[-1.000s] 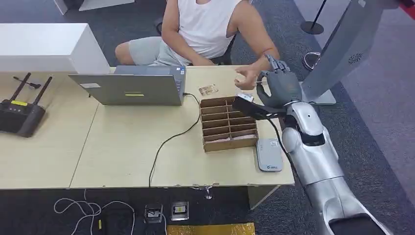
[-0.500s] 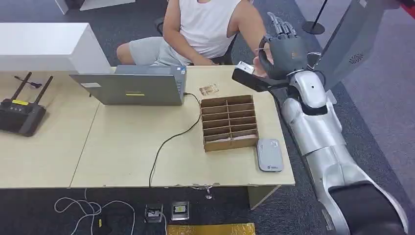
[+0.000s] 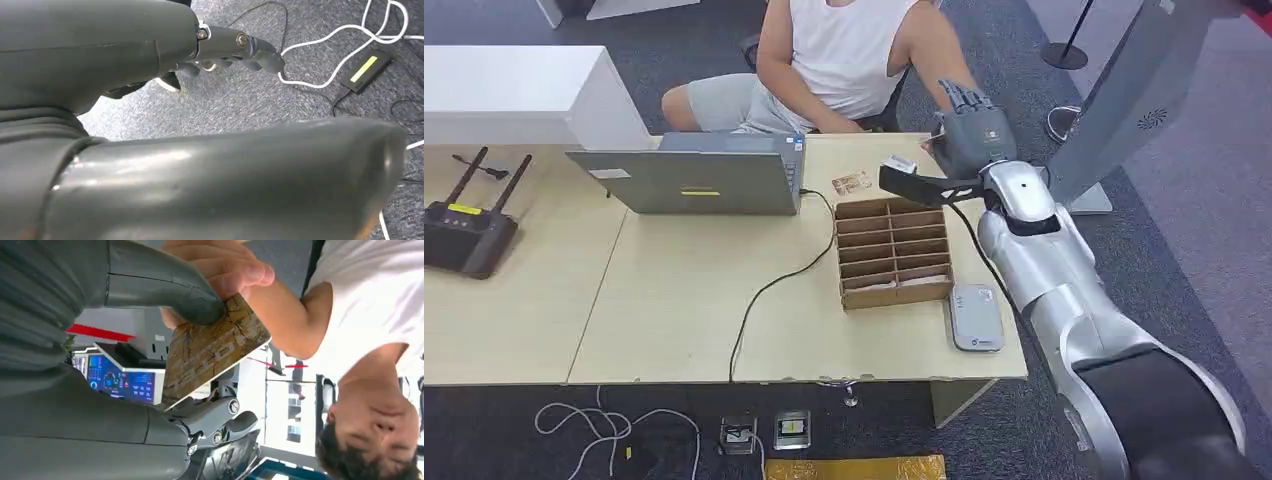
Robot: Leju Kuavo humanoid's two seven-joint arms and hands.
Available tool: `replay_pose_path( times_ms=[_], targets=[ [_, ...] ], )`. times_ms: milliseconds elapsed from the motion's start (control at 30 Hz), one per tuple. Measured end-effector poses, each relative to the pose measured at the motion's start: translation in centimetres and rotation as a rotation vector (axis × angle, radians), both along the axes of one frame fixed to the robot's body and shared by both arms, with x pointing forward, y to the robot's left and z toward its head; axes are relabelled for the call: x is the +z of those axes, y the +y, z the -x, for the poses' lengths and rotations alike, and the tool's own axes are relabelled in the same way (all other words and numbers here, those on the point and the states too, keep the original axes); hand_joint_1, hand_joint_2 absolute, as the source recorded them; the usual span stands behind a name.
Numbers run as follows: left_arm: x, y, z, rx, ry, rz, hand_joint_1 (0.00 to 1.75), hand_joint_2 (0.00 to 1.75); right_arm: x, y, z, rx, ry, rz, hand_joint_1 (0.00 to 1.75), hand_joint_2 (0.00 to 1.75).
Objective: Pass the card to the sensor for recognition and then transmit it.
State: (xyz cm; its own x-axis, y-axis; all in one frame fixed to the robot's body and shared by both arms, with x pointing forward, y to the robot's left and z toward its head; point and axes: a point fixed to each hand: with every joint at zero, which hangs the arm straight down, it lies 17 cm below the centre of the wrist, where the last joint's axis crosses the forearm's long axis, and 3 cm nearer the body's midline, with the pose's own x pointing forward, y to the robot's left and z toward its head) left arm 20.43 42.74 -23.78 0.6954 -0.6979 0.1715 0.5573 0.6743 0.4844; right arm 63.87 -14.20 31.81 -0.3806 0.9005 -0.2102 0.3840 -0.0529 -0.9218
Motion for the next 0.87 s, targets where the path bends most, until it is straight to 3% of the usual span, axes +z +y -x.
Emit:
replay_pose_path(
  times_ms=[67, 100, 133, 333, 533, 867],
  targets=[
    [0.0, 0.0, 0.0, 0.0, 0.0, 0.0, 0.0, 0.0, -0.1, 0.0, 0.0, -0.001, 0.001, 0.001, 1.75, 1.75],
    [0.1, 0.3, 0.0, 0.006, 0.0, -0.002, 0.0, 0.0, -2.2, -0.2, -0.1, -0.01, 0.048, 0.021, 0.33, 1.75],
    [0.1, 0.5, 0.1, 0.007, 0.001, -0.003, 0.0, 0.0, -3.0, -0.5, -0.2, -0.016, 0.065, 0.024, 0.0, 1.75],
    [0.1, 0.9, 0.3, 0.016, 0.005, -0.001, 0.0, 0.0, -4.8, -1.2, -0.1, -0.031, 0.099, 0.011, 0.0, 1.75],
    [0.0, 1.0, 0.6, 0.023, 0.008, -0.001, 0.0, 0.0, -3.7, -1.5, -0.1, -0.028, 0.051, -0.037, 0.0, 1.75],
    [-0.1, 1.2, 1.2, 0.037, 0.004, -0.009, 0.0, 0.0, 6.7, -2.5, -0.1, 0.003, -0.197, -0.203, 0.0, 1.75]
  ],
)
